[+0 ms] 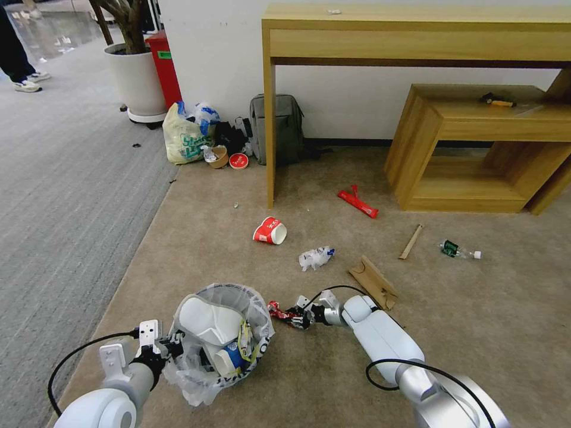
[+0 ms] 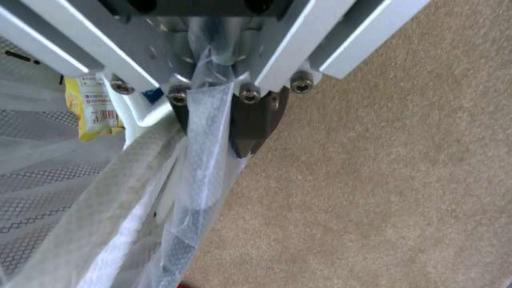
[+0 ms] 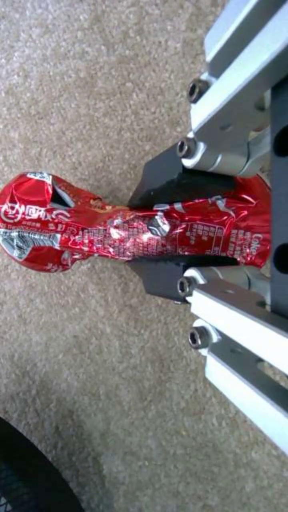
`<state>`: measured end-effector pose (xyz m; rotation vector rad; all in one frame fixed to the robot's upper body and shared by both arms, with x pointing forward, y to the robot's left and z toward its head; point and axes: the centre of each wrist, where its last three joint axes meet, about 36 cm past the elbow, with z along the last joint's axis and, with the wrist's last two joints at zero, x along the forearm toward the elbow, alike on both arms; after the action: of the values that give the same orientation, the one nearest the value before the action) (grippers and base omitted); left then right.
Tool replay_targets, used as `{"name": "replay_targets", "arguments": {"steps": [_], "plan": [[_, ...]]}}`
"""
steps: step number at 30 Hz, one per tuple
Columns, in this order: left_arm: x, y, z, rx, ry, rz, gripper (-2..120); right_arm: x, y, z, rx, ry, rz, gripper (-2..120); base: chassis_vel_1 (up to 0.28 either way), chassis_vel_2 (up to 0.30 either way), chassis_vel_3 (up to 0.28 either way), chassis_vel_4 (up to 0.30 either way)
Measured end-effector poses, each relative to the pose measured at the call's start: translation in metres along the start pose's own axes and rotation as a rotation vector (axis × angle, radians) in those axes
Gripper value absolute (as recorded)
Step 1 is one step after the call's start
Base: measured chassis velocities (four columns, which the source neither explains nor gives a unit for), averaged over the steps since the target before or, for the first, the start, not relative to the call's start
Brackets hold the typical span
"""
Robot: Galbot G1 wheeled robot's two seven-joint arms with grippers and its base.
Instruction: Pick up the trash bin and place the garbage on the floor into it.
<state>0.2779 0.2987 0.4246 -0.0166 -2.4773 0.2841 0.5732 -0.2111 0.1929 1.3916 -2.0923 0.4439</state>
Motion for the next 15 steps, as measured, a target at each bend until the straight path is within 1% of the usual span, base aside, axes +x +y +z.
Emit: {"name": "replay_targets", "arguments": {"steps": [8,15], "plan": [[0.0001,0.0002,0.0,-0.001,0.001,0.0,0,0.0007,0.0005,0.0011,-0.004,-0.004,0.01,18,0.0,0.0,0.0,0.0],[0.0002,0.0002,-0.0001,-0.001,0.0,0.0,0,0.0066,-0.0003,-0.0016,0.001,-0.053,0.043,18,0.0,0.0,0.0,0.0]]}}
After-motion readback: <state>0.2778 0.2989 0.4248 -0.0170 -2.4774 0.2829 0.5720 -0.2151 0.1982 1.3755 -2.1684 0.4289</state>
